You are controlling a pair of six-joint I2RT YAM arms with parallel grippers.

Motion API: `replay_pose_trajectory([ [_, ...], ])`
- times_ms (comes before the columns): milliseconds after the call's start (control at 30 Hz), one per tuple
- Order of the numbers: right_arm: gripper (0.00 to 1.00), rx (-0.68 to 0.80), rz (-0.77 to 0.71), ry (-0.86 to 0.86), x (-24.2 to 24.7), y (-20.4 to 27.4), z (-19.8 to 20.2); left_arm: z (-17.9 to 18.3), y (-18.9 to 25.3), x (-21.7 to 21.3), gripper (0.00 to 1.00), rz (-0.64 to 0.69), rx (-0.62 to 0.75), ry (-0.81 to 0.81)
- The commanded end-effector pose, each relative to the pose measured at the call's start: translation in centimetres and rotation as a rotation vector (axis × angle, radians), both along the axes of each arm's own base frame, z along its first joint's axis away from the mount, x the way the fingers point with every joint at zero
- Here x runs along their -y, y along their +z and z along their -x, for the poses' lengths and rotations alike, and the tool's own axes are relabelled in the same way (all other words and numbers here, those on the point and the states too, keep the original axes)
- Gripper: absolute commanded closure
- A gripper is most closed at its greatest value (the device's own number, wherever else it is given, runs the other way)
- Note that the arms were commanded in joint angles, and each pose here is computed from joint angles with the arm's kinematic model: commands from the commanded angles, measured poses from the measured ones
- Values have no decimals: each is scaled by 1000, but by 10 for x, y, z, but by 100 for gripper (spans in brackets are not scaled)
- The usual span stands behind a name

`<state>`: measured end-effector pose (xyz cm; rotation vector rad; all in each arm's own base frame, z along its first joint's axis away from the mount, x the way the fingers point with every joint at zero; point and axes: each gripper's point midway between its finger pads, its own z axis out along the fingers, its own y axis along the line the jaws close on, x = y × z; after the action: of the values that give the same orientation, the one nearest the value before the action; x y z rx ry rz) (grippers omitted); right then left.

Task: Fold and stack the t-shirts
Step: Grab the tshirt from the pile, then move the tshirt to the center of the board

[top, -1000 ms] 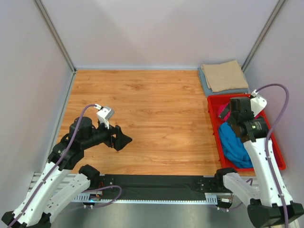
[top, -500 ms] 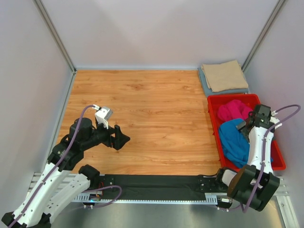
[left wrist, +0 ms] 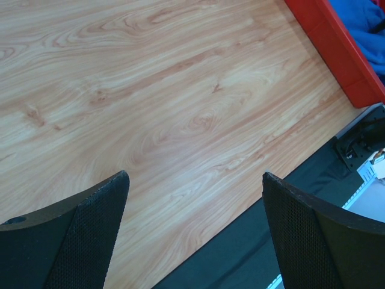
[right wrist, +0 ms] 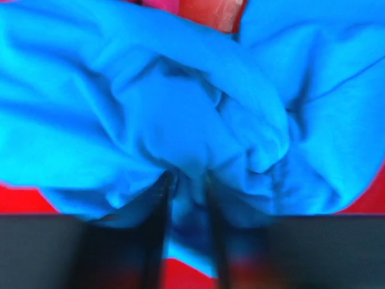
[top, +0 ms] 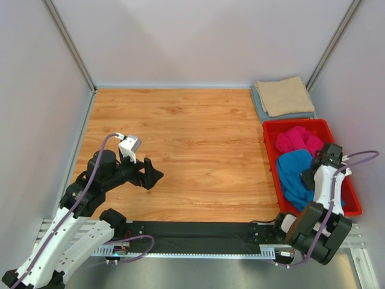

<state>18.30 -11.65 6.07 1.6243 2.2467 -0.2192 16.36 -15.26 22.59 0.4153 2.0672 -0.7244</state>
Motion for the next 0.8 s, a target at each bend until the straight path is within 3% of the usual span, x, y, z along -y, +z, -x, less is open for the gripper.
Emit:
replay_pose_trajectory([
  [0,76,159,76,-2,9,44,-19,-2,10,-3,3,15,41,22],
  [33,94,191,90,8,7,59,-17,-2,10,-3,3,17,43,22],
  [67,100,224,109,29,6,74,-19,-3,12,-3,3,22,44,22],
  [300,100,734,145,396,-46,256,-61,-12,33,-13,4,34,34,128],
  [333,100,864,115,511,-72,300,-65,-16,35,-15,4,32,24,165],
  [467,100,1132,-98,772,-139,386,-72,-25,53,-10,4,93,-11,213],
  [500,100,1190,-214,767,-154,401,-73,-25,53,-4,4,124,-45,214],
  [533,100,1274,-255,891,-178,422,-69,-24,51,2,4,141,-75,195],
  [633,100,1318,-300,940,-208,434,-64,-29,42,-3,5,127,-123,261],
  [700,100,1284,-320,943,-219,416,-73,-30,38,-13,4,97,-138,318],
  [767,100,1209,-397,1061,-256,390,-72,-32,38,-20,3,77,-134,355],
])
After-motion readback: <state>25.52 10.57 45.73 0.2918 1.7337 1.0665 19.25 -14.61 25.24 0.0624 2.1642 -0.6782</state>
